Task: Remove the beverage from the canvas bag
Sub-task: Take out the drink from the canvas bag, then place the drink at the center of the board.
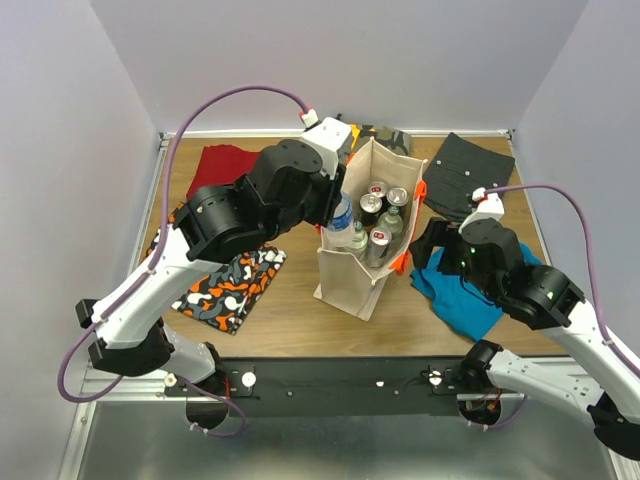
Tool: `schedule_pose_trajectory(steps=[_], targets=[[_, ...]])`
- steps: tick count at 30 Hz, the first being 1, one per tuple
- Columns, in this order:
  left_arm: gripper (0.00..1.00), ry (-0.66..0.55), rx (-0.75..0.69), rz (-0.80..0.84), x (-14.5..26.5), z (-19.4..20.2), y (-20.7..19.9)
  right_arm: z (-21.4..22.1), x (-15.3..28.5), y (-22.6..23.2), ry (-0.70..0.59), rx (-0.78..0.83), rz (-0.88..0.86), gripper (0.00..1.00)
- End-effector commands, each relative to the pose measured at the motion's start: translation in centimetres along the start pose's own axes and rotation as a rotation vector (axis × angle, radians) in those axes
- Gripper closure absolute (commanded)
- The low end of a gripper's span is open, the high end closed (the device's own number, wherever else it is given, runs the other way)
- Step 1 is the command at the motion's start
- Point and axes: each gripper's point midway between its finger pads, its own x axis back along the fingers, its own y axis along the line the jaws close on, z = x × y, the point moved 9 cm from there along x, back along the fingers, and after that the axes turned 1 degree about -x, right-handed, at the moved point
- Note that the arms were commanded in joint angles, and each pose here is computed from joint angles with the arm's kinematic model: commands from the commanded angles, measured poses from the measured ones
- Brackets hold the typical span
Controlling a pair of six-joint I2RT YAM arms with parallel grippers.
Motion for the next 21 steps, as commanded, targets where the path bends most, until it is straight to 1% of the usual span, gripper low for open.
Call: schedule_pose_trajectory(steps=[1,5,12,14,16,21], targets=[[1.0,-0.172,0.072,-0.042,2.5,-2.4,1.0,-0.2,-0.4,0.7,-0.002,-0.003,-0.036,0.0],[1.0,-0.202,0.068,-0.063,3.4,-3.0,1.6,-0.1,-0.5,0.8,0.0,0.005,-0.032,0.0],[1.0,-0.219,0.067,-0.083,4.1,-3.3,2.0,0.1,-0.4,0.6,0.002,0.0,-0.029,0.0],[1.0,-0.23,0.077,-0.071,4.1,-3.2,2.0,0.1,-0.4,0.6,0.002,-0.001,-0.027,0.0],[1.0,-0.277,0.091,-0.039,4.3,-3.7,1.7,0.1,-0.5,0.6,0.003,-0.002,-0.028,0.0],[1.0,-0.296,0.098,-0.053,4.3,-4.3,1.8,0.0,-0.5,0.8,0.005,0.001,-0.029,0.0]])
